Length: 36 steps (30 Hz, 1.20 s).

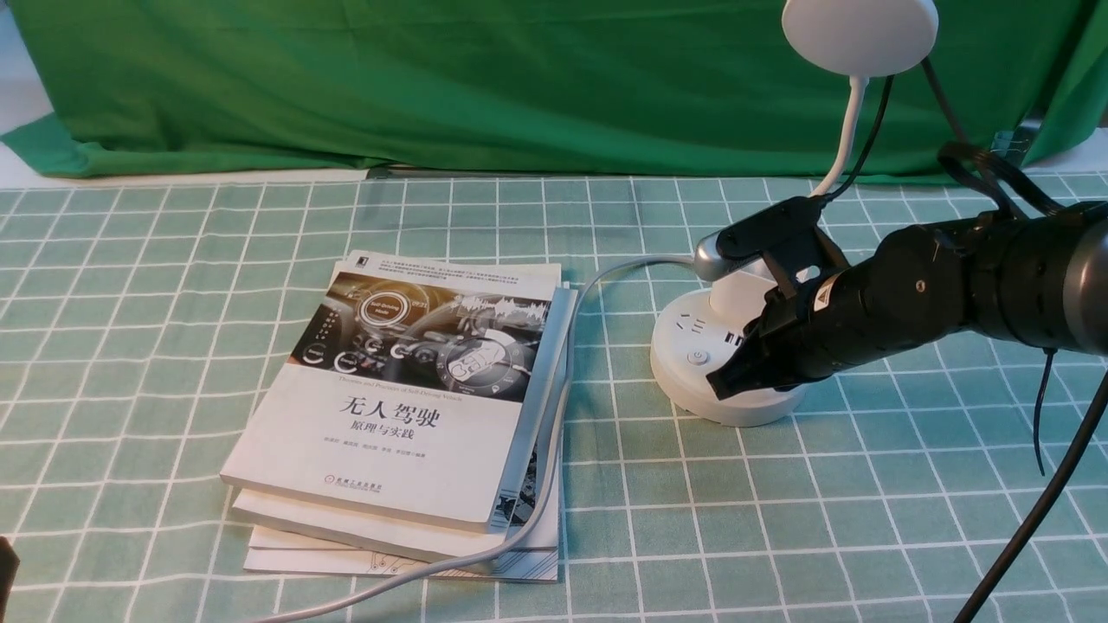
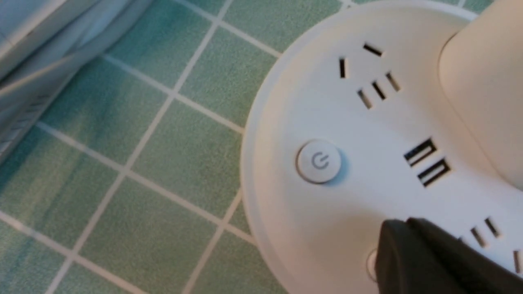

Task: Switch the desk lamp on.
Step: Use the right arm to press the button switch on the lamp holder

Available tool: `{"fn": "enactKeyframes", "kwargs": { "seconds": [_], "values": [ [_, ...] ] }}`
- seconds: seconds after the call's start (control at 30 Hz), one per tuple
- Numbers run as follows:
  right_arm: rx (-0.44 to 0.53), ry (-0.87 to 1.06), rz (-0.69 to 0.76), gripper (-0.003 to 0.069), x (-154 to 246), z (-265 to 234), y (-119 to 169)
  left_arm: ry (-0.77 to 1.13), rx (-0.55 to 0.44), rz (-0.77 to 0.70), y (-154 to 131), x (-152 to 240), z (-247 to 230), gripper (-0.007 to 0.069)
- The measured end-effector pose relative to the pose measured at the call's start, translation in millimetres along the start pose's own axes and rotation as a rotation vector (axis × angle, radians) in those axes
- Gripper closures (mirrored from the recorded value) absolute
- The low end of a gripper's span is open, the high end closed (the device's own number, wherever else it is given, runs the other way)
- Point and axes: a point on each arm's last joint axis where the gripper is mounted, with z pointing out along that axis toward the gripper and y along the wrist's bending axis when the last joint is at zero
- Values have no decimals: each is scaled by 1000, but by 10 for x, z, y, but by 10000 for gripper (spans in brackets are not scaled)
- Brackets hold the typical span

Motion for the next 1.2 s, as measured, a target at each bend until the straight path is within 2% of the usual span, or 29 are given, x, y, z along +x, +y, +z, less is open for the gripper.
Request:
{"fn": "enactKeyframes", "kwargs": {
  "seconds": [0.83,0.97,1.1,1.2],
  "values": [
    [-5,14,13,629,-17,50,11,0,0,0,0,0,0,604],
    [-23,52,33,626,-16,-224,36,0,0,0,0,0,0,604],
    [-11,-64,58,622,-114,-850,51,0,0,0,0,0,0,604],
    [-2,-136,79,621,-14,-1251,84,0,0,0,0,0,0,604]
  ]
}}
